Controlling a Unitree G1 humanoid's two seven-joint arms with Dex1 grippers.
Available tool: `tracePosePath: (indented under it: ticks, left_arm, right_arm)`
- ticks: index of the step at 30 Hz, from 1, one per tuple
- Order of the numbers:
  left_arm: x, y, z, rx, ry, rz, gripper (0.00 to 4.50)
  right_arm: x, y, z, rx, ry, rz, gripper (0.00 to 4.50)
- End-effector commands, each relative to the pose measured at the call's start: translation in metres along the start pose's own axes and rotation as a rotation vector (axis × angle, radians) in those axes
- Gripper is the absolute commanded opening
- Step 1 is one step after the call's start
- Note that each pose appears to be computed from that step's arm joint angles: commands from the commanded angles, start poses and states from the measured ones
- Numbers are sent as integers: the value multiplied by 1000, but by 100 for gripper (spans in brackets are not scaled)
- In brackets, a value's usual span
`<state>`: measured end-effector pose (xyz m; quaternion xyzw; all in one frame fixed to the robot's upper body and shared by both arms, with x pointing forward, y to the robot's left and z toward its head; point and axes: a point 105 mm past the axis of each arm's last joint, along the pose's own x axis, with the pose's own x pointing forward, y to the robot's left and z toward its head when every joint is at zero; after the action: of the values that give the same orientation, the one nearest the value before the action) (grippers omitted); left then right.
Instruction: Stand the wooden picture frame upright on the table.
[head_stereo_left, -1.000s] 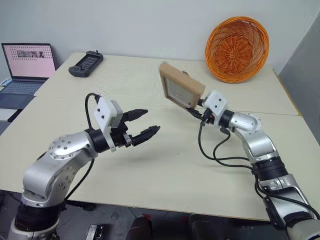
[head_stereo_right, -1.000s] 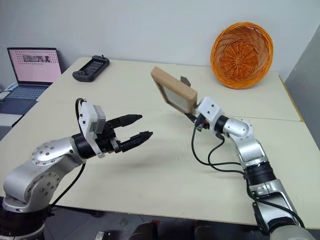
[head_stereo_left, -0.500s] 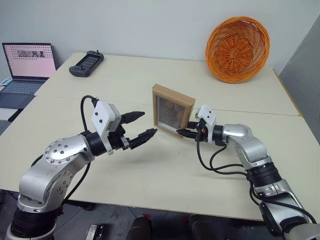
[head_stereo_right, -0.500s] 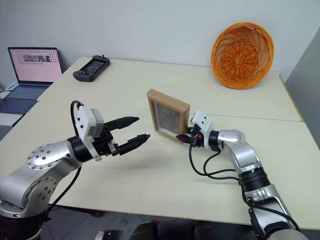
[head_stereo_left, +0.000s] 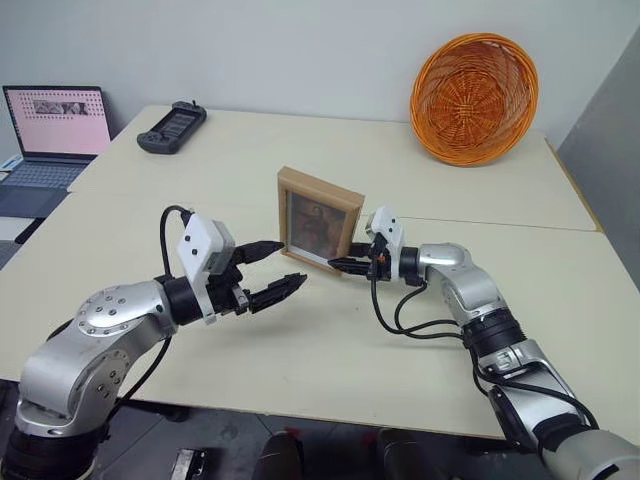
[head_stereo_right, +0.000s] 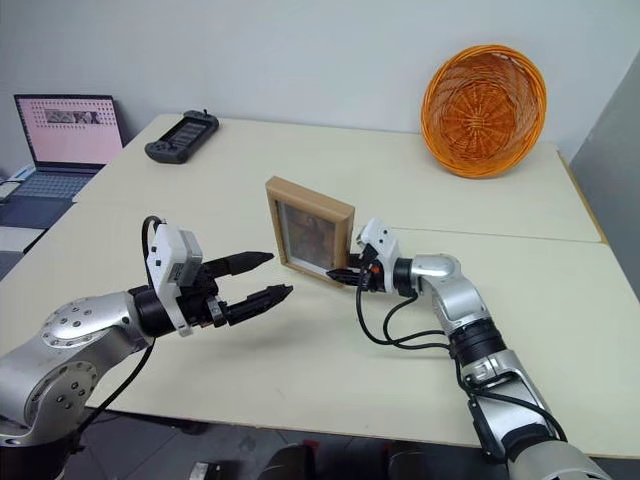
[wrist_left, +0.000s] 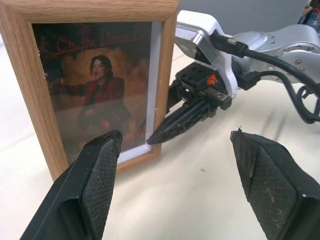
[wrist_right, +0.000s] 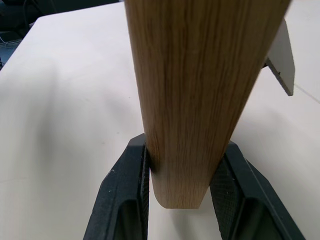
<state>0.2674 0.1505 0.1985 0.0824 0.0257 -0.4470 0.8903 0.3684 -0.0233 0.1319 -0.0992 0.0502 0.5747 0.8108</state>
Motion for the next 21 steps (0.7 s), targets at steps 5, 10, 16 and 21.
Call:
tracePosePath:
  ticks: [5,10,16,21]
  left_arm:
    - [-7,11,5,15,-9,38,373]
    - [-6,9,4,25,-5,36,373]
    - [-4,8,6,32,-7,32,373]
    - [-4,8,7,36,-9,32,373]
  right_arm:
    - [8,-8,-5,32,-3,8,129]
    - [10,-16,-18,71,30,-25,129]
    - [7,-30,-31,186,49,-100,129]
    - [4,-39,-35,318,37,-153,129]
